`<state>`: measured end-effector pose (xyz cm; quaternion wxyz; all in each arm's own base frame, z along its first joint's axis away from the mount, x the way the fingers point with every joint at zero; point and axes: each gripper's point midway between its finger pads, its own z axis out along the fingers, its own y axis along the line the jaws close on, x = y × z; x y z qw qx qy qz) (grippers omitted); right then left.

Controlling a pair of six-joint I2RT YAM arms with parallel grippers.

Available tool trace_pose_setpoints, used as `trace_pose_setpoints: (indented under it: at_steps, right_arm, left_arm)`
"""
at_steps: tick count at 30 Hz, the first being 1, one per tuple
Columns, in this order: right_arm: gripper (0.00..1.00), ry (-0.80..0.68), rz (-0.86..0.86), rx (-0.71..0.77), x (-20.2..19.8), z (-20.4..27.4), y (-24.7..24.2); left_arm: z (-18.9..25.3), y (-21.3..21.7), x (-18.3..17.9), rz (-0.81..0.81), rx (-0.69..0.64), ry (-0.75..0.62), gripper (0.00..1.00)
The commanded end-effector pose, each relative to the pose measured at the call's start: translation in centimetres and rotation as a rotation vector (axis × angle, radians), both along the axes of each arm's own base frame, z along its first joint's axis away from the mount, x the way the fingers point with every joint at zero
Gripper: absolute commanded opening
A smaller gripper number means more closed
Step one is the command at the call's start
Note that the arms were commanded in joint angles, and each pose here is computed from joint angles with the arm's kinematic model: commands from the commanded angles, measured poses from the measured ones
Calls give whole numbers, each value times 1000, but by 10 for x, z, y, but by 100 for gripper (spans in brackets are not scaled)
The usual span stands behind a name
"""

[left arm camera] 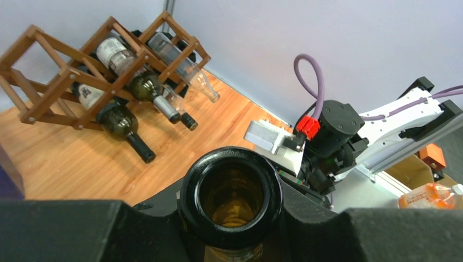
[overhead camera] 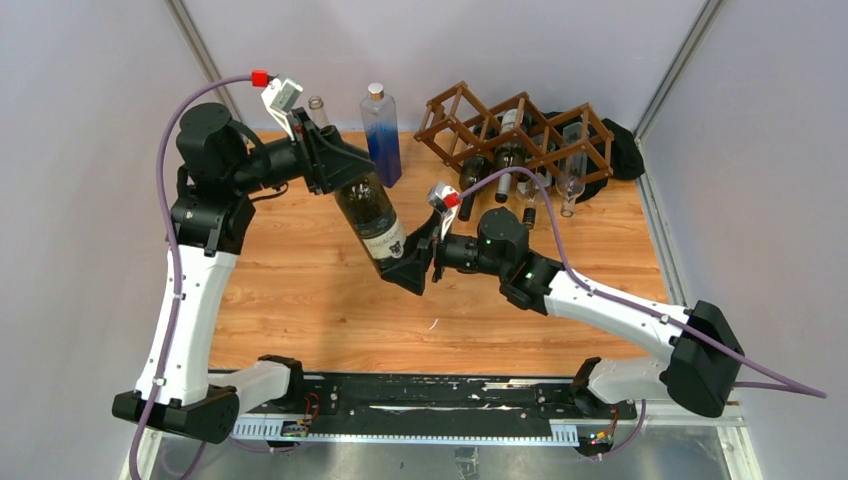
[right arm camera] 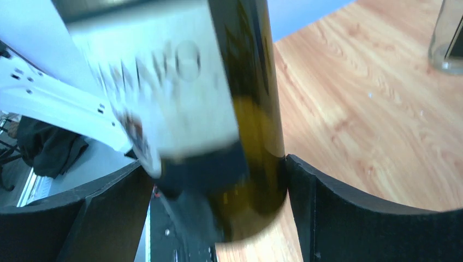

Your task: Take the wine bottle off the wine rack

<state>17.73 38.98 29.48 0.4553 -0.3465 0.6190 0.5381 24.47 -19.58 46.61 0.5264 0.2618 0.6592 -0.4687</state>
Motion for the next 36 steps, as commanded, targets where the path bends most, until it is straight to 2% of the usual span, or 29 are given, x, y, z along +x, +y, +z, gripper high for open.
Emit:
trace_pose_setpoints:
  at_steps: [1, 9, 14, 18, 22, 30, 36]
  right_arm:
    - [91, 148, 45, -174, -25, -62, -15]
    - [92, 151, 20, -263, -26, -79, -26]
    - [92, 88, -133, -332, -3, -71, -45]
    - [95, 166, -504, -374, 42, -62, -83]
    - [98, 109, -633, -473, 61, -51, -113]
    - [98, 41, -708, -466, 79, -22, -131]
    - [96, 82, -791, -474, 94, -12, -145]
  left_arm:
    - [74, 26, 21, 151, 13, -435, 0]
    - [80, 41, 36, 202, 35, -468, 0]
    - [42, 53, 62, 262, 121, -428, 0]
    - [6, 68, 89, 321, 199, -395, 0]
    - [-25, 81, 117, 376, 252, -384, 0]
    - [-61, 88, 162, 421, 280, -406, 0]
    - [-98, 93, 190, 415, 353, -376, 0]
